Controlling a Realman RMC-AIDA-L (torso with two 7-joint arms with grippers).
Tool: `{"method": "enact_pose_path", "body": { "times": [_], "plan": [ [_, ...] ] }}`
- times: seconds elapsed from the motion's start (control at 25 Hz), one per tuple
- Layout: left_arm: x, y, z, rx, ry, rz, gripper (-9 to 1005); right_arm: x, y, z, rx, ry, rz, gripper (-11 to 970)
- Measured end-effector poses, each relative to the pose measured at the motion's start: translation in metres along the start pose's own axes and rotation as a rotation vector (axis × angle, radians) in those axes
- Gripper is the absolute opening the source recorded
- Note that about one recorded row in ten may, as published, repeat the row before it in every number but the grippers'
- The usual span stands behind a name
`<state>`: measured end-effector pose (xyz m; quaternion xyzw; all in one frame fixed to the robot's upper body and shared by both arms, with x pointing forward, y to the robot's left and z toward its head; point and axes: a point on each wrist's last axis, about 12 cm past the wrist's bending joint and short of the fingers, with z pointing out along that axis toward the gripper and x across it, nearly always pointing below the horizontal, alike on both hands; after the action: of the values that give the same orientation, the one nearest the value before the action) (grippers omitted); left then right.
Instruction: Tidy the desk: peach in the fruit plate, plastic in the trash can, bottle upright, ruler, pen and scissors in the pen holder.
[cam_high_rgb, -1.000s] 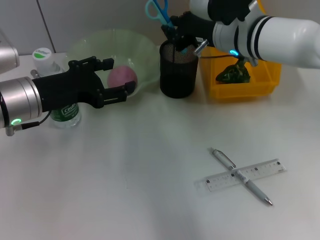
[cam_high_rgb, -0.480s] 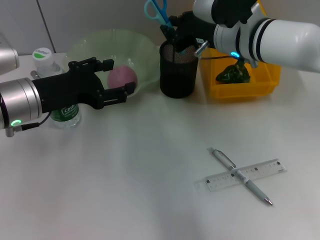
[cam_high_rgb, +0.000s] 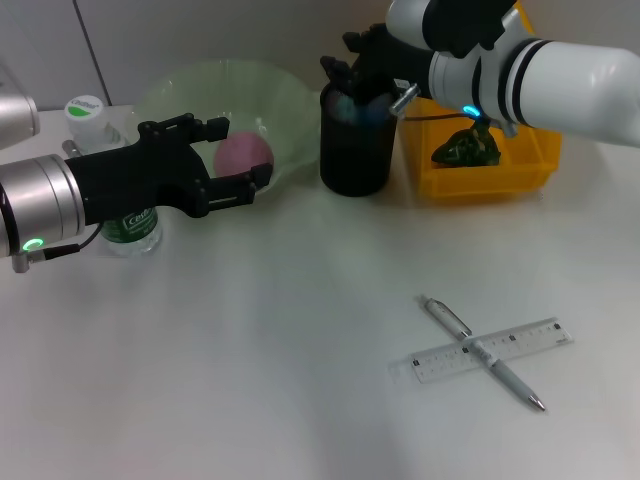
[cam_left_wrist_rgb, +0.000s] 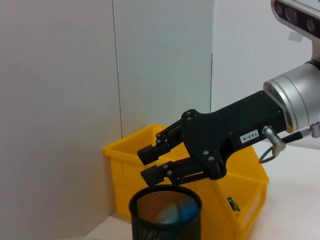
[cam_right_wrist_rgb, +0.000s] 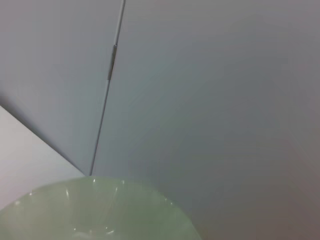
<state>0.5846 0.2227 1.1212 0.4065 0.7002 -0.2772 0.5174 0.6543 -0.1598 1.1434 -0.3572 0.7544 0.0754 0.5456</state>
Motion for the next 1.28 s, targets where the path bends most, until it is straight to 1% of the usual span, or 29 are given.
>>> {"method": "enact_pose_path", "body": {
  "times": [0.12,0.28,0.4,0.6,0.8,0.88,1.04,1.16,1.28],
  "plan": [
    [0.0,0.0,0.0,0.0,0.0,0.0,802,-0.002,-0.001,-0.001,0.005,-0.018,0.024,352],
    [0.0,0.0,0.0,-0.001,0.001,-0.001,802,-0.006,-0.003,-0.003,-0.014,-0.048,0.098,355],
    [0.001,0.0,0.0,-0.001,0.001,-0.002,802,-0.006,-0.007,-0.008,-0.058,-0.089,0.143,361],
    [0.001,0.0,-0.001,-0.002,0.001,-0.003,802,0.0,-0.008,-0.022,-0.144,-0.215,0.206,369],
    [0.001,0.0,-0.002,-0.005,0.0,-0.005,802,0.012,-0.007,-0.032,-0.187,-0.233,0.236,378],
    [0.002,0.001,-0.002,-0.009,-0.002,-0.006,802,0.019,-0.01,-0.04,-0.197,-0.243,0.254,381],
    [0.001,0.001,-0.002,-0.016,-0.007,-0.003,802,0.033,-0.023,-0.067,-0.233,-0.303,0.306,388],
    [0.003,0.001,-0.001,-0.028,-0.033,-0.014,802,0.046,-0.034,-0.085,-0.211,-0.329,0.339,394],
    [0.006,0.002,-0.003,-0.046,-0.077,-0.033,802,0.056,-0.039,-0.095,-0.202,-0.331,0.366,399]
  ]
}}
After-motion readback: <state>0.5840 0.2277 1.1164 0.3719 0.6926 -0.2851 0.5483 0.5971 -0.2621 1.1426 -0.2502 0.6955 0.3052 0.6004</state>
